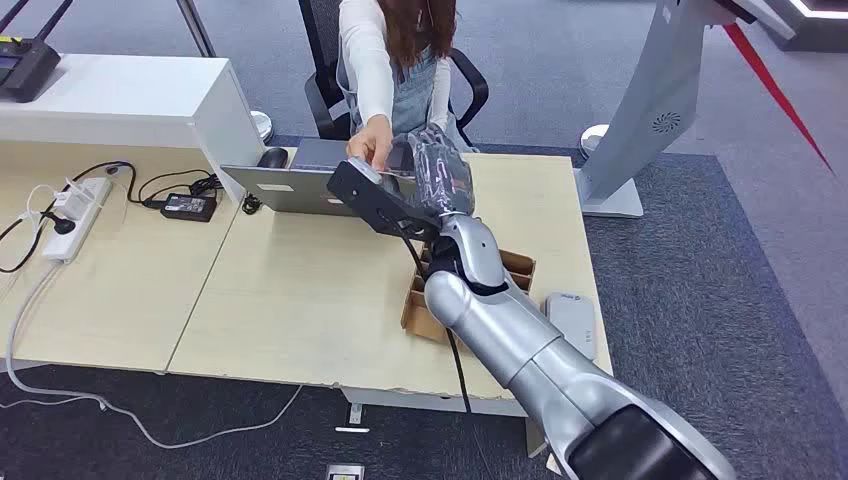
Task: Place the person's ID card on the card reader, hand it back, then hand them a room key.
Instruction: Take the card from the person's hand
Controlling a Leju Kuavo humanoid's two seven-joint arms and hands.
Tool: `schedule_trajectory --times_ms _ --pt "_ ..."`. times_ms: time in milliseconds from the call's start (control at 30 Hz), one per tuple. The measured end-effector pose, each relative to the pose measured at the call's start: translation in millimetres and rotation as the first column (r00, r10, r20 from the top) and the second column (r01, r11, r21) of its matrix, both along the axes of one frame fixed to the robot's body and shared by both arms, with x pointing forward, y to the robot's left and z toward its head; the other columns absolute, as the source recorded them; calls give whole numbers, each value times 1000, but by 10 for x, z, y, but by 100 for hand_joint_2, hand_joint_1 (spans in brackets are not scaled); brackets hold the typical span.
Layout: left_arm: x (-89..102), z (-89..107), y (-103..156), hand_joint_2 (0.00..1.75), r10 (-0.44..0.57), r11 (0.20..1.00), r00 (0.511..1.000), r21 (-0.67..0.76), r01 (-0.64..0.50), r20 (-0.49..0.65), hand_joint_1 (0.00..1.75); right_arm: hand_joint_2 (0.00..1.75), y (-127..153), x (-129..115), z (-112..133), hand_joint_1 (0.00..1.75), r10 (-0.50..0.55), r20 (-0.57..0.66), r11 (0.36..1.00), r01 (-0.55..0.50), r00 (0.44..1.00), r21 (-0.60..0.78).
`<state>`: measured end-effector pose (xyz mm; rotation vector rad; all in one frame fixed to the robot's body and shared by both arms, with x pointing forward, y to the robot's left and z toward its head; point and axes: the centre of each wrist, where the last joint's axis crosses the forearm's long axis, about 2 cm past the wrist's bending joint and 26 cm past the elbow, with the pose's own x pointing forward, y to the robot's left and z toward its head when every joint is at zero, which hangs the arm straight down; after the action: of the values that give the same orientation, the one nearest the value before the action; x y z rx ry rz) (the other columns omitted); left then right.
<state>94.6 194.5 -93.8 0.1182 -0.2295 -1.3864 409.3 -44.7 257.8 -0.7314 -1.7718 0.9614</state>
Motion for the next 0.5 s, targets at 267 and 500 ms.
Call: schedule_trajectory --times_ms 267,500 --pt "0 2 -8 0 -1 1000 1000 -1 1 0 0 175 8 0 11 175 3 1 1000 -3 1000 4" --pt "1 2 -9 0 -1 1000 1000 -1 1 0 0 175 15 -3 14 175 5 1 1000 -5 1000 6"
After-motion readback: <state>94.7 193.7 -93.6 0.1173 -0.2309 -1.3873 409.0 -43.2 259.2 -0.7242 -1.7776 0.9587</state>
